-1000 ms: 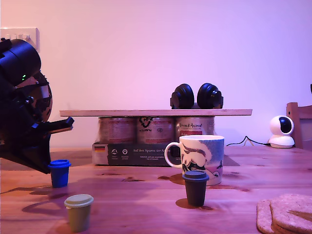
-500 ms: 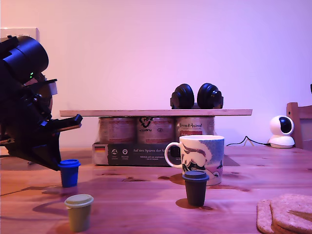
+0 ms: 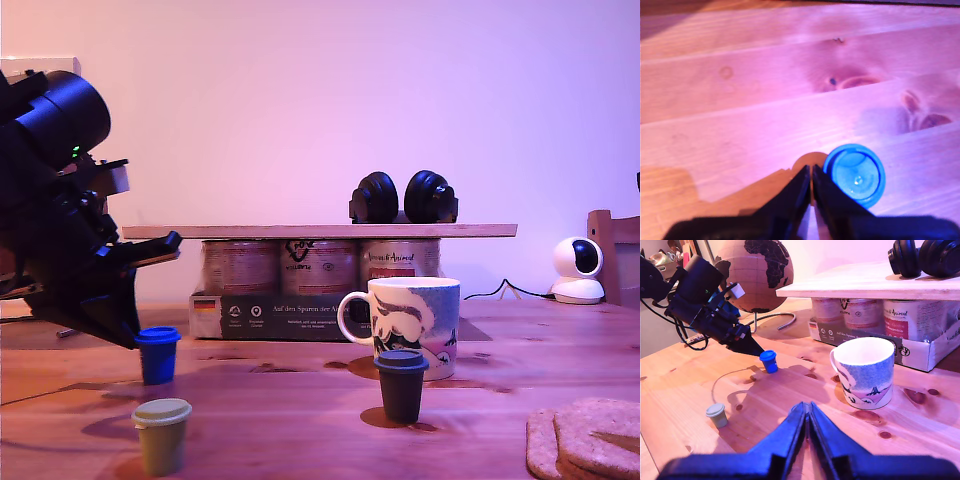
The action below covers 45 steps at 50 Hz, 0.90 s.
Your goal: Slide the blue coffee capsule to the right
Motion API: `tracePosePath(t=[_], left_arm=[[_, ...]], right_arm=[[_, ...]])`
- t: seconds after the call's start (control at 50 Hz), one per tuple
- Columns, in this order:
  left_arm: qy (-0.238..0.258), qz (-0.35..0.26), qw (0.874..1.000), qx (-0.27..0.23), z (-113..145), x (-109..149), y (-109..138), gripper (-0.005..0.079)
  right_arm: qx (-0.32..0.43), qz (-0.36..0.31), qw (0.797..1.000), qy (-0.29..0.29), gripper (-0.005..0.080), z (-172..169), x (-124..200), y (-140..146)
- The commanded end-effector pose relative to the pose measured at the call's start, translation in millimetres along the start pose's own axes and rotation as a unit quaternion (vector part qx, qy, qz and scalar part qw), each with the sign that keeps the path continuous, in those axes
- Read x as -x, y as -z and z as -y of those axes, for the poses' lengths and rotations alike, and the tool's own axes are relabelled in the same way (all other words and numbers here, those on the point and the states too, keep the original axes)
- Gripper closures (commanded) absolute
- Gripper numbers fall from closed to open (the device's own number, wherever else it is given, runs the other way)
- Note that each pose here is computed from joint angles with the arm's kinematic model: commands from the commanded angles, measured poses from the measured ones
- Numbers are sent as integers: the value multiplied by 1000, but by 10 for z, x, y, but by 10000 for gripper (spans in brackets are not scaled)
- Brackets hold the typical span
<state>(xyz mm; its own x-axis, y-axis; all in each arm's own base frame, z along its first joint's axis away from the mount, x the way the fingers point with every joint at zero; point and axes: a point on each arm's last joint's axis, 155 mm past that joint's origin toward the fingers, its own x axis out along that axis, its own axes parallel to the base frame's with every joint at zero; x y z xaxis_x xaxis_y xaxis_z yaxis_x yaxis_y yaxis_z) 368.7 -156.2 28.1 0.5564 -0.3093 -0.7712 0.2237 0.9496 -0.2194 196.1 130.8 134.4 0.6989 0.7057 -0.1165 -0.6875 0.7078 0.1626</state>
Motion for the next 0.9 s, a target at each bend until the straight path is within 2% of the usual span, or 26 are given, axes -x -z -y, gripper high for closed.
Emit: tracePosePath(t=[0.0,0.38,0.66,0.88], left_arm=[[6,-1,1000,2,52,-41,7,762],[26,0,1000,-13,284,-57,-9,762],[33,-35,999,-24,425,-278,79,762],[45,-30,998,-37,616,-343,-51,762]], right_arm=[[2,0,1000,-1,765,-4,-3,12],[1,0,1000,-1,765,-4,-3,12],[-2,-1,1000,-10,765,-37,-3,15],[-3,-1,1000,-21,765,-76,-1,19]])
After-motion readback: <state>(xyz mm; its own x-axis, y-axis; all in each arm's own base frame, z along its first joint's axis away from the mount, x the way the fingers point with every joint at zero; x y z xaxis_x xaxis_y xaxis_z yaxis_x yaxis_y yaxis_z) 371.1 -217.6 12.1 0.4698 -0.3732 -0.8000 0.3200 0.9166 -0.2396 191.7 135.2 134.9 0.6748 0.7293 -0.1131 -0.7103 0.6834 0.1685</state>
